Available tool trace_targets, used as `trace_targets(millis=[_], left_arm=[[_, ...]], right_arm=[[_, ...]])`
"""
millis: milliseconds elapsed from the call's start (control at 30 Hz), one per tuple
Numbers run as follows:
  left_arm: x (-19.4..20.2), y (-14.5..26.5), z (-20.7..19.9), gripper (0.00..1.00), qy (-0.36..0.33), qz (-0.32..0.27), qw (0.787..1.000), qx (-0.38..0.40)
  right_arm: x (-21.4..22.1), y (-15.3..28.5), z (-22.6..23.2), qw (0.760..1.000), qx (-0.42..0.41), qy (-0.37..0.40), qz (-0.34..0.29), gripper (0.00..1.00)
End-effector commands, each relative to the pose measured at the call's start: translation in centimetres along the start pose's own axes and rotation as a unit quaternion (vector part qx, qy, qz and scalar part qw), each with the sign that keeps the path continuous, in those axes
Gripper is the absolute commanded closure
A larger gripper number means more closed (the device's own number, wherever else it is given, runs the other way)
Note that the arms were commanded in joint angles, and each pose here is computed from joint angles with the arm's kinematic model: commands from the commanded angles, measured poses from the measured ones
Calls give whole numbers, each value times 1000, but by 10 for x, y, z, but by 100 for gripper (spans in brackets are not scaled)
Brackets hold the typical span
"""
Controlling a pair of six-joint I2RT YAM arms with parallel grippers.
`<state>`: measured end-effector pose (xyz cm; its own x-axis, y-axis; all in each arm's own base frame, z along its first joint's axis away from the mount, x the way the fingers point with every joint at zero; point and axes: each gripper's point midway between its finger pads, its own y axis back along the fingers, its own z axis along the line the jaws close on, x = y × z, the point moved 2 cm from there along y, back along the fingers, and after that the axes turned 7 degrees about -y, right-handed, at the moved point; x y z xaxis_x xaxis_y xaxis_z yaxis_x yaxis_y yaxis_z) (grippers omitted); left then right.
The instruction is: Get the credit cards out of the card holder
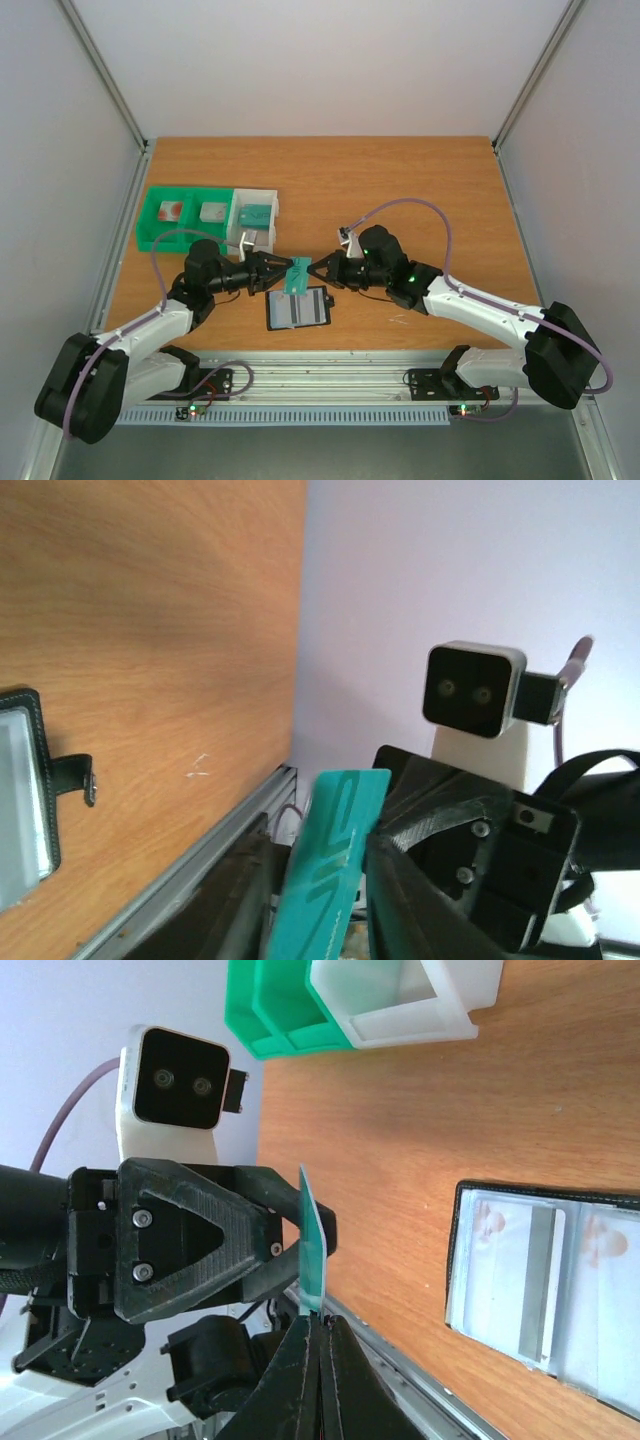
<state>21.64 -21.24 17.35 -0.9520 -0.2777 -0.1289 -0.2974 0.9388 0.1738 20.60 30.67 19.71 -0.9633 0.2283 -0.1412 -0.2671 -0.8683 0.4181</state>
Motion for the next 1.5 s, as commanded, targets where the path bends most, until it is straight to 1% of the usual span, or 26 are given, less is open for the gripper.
trace_targets(millis=[0,100,133,267,367,433,567,600,633,700,733,767,800,833,867,933,1033,1200,1367,1467], left_arm=[[-1,1,-25,80,-34,3,998,58],[-1,1,-29,98,-34,6,997,67],[0,0,-29,99,-35,10,997,68],[2,-2,-32,99,-45,29,996,73],[4,-3,-34,99,-48,41,995,75],[6,-3,-36,100,-55,53,994,74],[15,1,-45,100,-74,87,991,69],[19,3,-47,99,-79,96,990,64],[22,4,-47,100,-67,107,991,47],[28,11,-52,100,-97,119,988,26],[33,15,-50,100,-91,126,988,6],[35,18,-52,100,-117,132,984,-4],[39,21,-53,100,-123,142,982,-10],[41,22,-57,99,-140,152,978,-6],[43,24,-61,100,-151,158,976,2],[46,27,-72,100,-164,164,972,19],[51,32,-87,99,-178,174,968,40],[55,36,-103,100,-199,192,959,58],[58,37,-102,100,-209,204,955,56],[60,38,-103,100,-211,208,953,60]], right_arm=[[1,2,8,1000,-24,0,1,99],[3,-1,4,1000,-22,-1,9,99],[4,-1,3,1000,-18,0,12,99],[7,2,-6,1000,5,23,18,93],[9,12,-7,997,31,61,20,84],[10,20,-3,994,47,92,26,78],[11,42,17,984,65,159,37,71],[12,47,22,981,69,174,41,70],[13,53,27,978,72,189,47,70],[16,62,33,972,81,210,65,69],[15,65,35,969,88,221,67,68],[14,68,37,967,92,228,64,68],[13,70,39,966,90,235,63,68],[14,71,42,966,86,236,67,68],[16,71,45,961,79,253,75,67],[22,69,55,958,57,262,102,65],[31,63,64,954,25,260,147,63],[39,52,73,951,-22,245,185,62],[42,44,76,951,-43,231,202,66],[43,43,77,950,-50,230,207,71]])
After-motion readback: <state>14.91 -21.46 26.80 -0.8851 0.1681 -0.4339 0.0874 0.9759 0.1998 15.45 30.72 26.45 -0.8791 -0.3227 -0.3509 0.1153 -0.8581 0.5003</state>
